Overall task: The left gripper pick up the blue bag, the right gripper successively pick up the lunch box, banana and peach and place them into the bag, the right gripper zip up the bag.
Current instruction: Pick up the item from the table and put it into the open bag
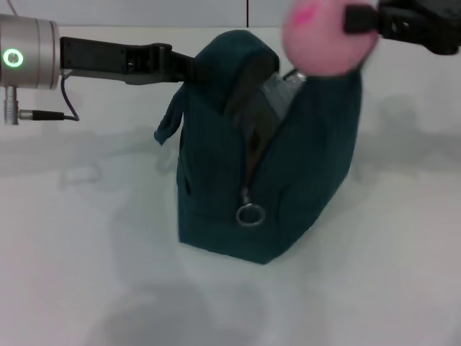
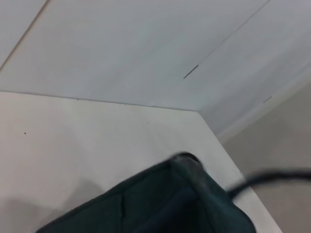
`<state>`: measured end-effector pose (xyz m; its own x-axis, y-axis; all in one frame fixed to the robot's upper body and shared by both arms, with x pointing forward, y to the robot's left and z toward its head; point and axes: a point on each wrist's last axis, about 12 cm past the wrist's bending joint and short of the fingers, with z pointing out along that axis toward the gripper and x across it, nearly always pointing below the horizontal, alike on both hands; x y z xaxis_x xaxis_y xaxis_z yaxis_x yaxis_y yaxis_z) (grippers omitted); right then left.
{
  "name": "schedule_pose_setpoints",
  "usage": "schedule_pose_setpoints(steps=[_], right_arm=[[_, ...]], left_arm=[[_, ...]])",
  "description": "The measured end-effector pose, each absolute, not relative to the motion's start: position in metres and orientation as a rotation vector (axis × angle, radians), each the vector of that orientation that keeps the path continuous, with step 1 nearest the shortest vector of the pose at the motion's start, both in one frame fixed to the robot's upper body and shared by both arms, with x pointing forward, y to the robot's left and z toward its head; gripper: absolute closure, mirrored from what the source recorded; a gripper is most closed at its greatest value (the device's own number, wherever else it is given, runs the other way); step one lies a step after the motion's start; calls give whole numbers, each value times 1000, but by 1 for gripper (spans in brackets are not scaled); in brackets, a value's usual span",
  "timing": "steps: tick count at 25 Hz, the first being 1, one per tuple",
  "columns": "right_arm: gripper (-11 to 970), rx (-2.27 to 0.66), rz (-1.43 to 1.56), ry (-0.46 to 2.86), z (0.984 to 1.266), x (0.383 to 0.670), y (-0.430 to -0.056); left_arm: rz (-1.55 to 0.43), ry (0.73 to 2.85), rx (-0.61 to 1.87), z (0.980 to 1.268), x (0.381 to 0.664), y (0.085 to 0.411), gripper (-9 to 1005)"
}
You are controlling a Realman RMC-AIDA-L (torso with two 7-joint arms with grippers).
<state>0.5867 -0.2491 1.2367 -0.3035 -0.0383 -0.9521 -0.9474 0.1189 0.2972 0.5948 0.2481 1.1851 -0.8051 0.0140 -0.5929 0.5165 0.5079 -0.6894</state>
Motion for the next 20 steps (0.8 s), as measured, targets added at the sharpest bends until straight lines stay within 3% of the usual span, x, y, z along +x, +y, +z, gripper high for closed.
schedule_pose_setpoints(steps=[15, 20], right_arm=[[903, -1113, 1163, 1543, 1214, 601, -199], [897, -1134, 1118, 1611, 1195, 606, -188]], left_arm=[[-1267, 2222, 443, 1187, 596, 245, 939], [-1275, 2220, 443, 1186, 596, 243, 939]])
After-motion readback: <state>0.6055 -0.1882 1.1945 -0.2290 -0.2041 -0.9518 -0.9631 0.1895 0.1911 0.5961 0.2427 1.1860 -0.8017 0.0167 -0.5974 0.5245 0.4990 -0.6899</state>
